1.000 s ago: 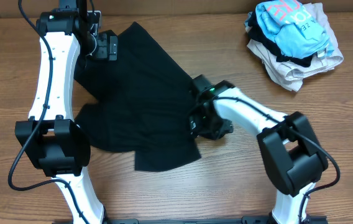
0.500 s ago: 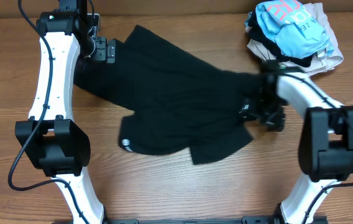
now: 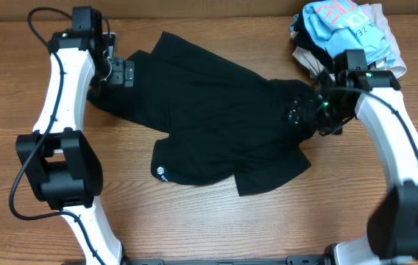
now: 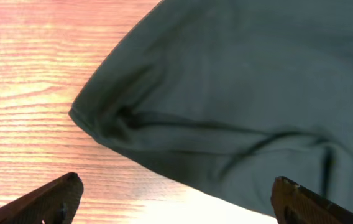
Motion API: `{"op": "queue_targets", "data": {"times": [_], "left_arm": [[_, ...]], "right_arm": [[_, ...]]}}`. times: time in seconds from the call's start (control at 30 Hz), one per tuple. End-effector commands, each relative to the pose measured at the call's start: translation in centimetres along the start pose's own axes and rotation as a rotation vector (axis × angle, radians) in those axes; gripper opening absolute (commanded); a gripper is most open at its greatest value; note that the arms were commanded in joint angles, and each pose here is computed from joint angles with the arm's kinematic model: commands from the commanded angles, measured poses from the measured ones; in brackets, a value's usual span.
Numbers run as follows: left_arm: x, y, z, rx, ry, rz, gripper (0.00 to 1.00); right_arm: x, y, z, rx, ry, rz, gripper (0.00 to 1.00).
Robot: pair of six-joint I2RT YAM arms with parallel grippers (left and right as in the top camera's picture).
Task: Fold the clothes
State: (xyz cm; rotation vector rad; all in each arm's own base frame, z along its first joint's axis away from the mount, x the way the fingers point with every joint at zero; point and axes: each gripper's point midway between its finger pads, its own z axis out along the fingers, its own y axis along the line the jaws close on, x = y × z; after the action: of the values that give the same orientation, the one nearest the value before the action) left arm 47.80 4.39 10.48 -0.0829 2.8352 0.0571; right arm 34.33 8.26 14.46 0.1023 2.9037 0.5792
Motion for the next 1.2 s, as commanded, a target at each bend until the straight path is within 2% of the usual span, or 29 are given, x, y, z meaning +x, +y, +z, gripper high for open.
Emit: {"op": "queue_targets", "data": {"times": [0.0,0.17,0.3,0.53,0.67,0.77,0.83,0.9,1.0,1.17], "left_arm": [[0.8,1.6,1.7,-0.009,0.01,-0.074,0.96],[1.5,3.4,3.6,-0.025,-0.001,-0.213,0.82],[3.3,5.0,5.3,-0.078,0.021,-0.284,0.63],[5.7,6.0,8.4,-0.12,0.02,-0.34,0.58],[5.7,6.1,9.2,-0.123,-0.012,-0.342,0.6],[5.5,6.2,9.6,-0.123,-0.038,-0.343,0.57],[5.3,6.2,9.7,-0.123,-0.05,-0.344,0.49],[5.2,6.2,9.8,-0.124,-0.06,-0.344,0.28],[5.1,6.2,9.9,-0.123,-0.065,-0.344,0.04],[5.2,6.2,9.9,-0.123,-0.061,-0.344,0.04]], "right_arm": [[1.1,4.5,-1.1,-0.053,-0.022,-0.141,0.94],[3.3,8.1,0.8,-0.021,0.023,-0.233,0.94],[4.1,10.7,1.7,-0.007,0.005,-0.278,0.89],[5.6,14.3,2.7,-0.029,-0.01,-0.377,0.86],[6.5,15.8,4.0,-0.01,-0.008,-0.418,0.83],[7.1,16.2,5.3,0.052,-0.015,-0.432,0.82],[7.6,16.2,6.2,0.087,-0.006,-0.445,0.82],[8.5,16.5,7.5,0.096,0.026,-0.461,0.82],[9.6,17.0,9.3,0.107,0.064,-0.486,0.81],[11.6,18.1,11.9,0.124,0.103,-0.55,0.78]]}}
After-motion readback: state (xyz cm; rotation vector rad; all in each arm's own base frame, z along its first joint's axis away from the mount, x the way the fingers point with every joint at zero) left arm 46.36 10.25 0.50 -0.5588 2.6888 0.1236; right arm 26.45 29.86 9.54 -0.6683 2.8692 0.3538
